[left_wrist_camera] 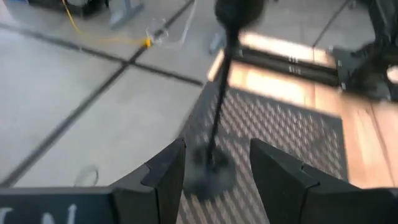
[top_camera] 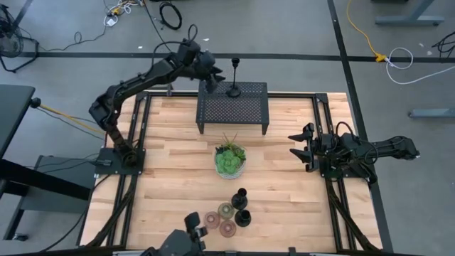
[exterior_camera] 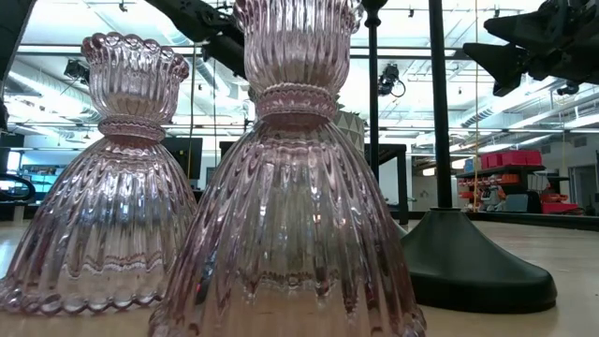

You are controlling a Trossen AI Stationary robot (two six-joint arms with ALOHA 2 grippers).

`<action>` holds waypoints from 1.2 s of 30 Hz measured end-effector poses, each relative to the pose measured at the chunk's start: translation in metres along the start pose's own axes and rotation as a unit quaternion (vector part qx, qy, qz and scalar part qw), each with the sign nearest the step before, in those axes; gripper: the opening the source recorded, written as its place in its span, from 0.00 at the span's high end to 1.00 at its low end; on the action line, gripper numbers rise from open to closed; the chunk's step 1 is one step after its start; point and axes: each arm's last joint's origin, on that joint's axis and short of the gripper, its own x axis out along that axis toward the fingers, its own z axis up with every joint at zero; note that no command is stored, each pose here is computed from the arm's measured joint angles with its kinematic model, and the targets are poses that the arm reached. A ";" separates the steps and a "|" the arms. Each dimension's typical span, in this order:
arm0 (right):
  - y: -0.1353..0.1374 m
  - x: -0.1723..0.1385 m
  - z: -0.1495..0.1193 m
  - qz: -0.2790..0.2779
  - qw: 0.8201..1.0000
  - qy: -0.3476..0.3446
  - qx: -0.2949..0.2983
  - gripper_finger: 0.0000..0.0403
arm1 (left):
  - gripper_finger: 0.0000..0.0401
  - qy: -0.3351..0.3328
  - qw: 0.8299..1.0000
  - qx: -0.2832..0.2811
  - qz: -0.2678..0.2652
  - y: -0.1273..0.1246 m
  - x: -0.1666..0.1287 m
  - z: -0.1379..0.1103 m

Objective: Pick & Place candle stick holders
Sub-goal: Put the left pink glass candle holder on the shelf

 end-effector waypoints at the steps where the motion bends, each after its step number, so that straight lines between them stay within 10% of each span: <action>1: 0.000 0.000 0.000 0.000 1.000 0.000 0.000 0.41 | 0.55 0.018 1.000 -0.005 -0.003 -0.002 -0.004 -0.002; 16: 0.000 0.000 0.000 0.000 1.000 0.001 0.000 0.41 | 0.56 0.299 0.946 -0.044 -0.117 -0.068 -0.060 -0.037; 36: 0.000 0.000 -0.001 0.000 0.999 0.003 0.033 0.41 | 0.56 0.321 0.936 0.039 -0.139 -0.237 -0.117 -0.058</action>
